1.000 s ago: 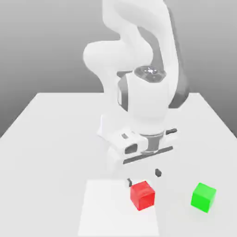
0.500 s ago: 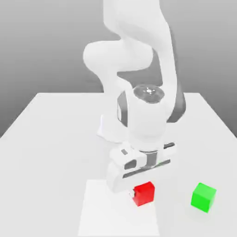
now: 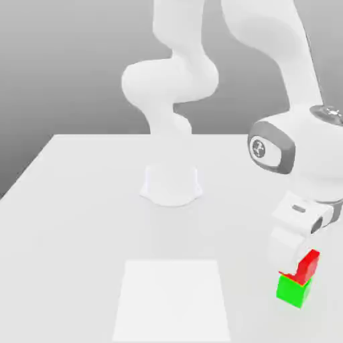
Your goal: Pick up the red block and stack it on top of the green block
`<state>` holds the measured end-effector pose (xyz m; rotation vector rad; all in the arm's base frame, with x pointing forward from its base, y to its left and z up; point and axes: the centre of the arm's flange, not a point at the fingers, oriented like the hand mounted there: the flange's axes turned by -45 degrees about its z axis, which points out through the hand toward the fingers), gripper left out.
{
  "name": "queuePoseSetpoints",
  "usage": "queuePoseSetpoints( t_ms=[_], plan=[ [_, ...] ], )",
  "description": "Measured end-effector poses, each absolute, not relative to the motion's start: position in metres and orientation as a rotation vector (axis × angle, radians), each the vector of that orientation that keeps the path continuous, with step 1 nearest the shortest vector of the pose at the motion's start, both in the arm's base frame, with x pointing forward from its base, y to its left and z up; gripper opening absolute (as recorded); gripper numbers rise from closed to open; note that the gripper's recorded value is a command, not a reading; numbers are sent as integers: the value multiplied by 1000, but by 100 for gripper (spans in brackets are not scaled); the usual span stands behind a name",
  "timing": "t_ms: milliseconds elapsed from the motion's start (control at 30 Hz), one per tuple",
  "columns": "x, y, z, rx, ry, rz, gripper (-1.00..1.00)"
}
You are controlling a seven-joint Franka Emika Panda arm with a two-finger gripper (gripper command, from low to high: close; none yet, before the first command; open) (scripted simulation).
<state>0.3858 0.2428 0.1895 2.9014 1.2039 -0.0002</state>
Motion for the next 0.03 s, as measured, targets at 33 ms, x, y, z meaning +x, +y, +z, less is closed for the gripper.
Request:
queuePoseSetpoints(
  t_ms=[33],
  plan=[
    [386,243,189,2901,1204,0,100]
  ],
)
